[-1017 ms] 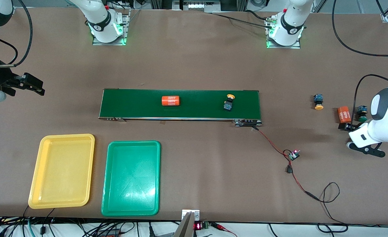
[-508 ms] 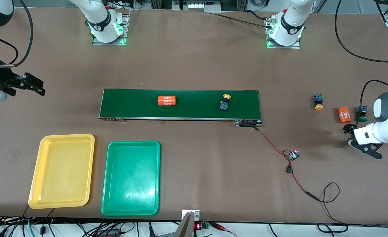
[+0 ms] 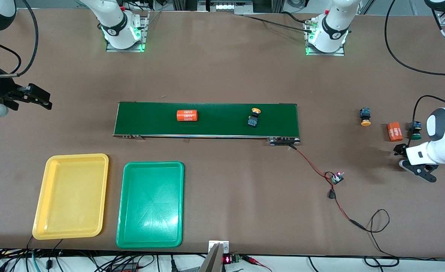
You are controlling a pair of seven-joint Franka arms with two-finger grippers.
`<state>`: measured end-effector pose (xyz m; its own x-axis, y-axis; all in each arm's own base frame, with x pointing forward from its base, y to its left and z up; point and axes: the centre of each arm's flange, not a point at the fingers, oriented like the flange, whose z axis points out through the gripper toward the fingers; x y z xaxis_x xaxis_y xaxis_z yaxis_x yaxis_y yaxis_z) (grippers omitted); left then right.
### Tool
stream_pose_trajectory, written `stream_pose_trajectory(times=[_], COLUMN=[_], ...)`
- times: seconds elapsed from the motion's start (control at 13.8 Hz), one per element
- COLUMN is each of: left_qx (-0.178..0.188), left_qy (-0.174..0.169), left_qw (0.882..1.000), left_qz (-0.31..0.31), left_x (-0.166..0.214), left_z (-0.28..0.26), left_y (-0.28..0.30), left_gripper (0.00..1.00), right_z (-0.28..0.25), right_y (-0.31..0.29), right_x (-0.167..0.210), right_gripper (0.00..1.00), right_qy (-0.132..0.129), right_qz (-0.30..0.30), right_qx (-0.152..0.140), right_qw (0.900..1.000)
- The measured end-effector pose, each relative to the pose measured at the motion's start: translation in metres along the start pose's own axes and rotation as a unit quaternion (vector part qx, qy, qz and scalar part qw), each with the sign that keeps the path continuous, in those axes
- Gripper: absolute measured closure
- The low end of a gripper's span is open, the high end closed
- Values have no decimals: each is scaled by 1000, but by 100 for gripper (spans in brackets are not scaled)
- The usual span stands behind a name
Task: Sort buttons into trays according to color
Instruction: 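Grasp a blue-bodied push button with the left gripper, then carry the blue-bodied button with the left gripper onto the belt, release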
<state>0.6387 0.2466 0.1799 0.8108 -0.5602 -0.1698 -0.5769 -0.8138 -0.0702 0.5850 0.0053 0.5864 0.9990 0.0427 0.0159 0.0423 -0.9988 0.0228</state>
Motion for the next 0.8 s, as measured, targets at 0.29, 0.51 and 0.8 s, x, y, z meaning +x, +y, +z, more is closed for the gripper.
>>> stream_pose_trajectory(times=[0.29, 0.51, 0.8], left_qx=[3, 4, 13], left_qy=[2, 3, 9], left_qw=[1000, 999, 999], left_qz=[12, 32, 41], left_x=[-3, -3, 4], left_z=[2, 1, -15], left_y=[-3, -4, -6], left_gripper=[53, 67, 67], right_z=[0, 0, 0], right_y=[0, 0, 0], right_x=[0, 0, 0], right_gripper=[0, 0, 0], right_qy=[0, 0, 0], right_qz=[0, 0, 0], right_qx=[0, 0, 0], right_qw=[1000, 1000, 1000])
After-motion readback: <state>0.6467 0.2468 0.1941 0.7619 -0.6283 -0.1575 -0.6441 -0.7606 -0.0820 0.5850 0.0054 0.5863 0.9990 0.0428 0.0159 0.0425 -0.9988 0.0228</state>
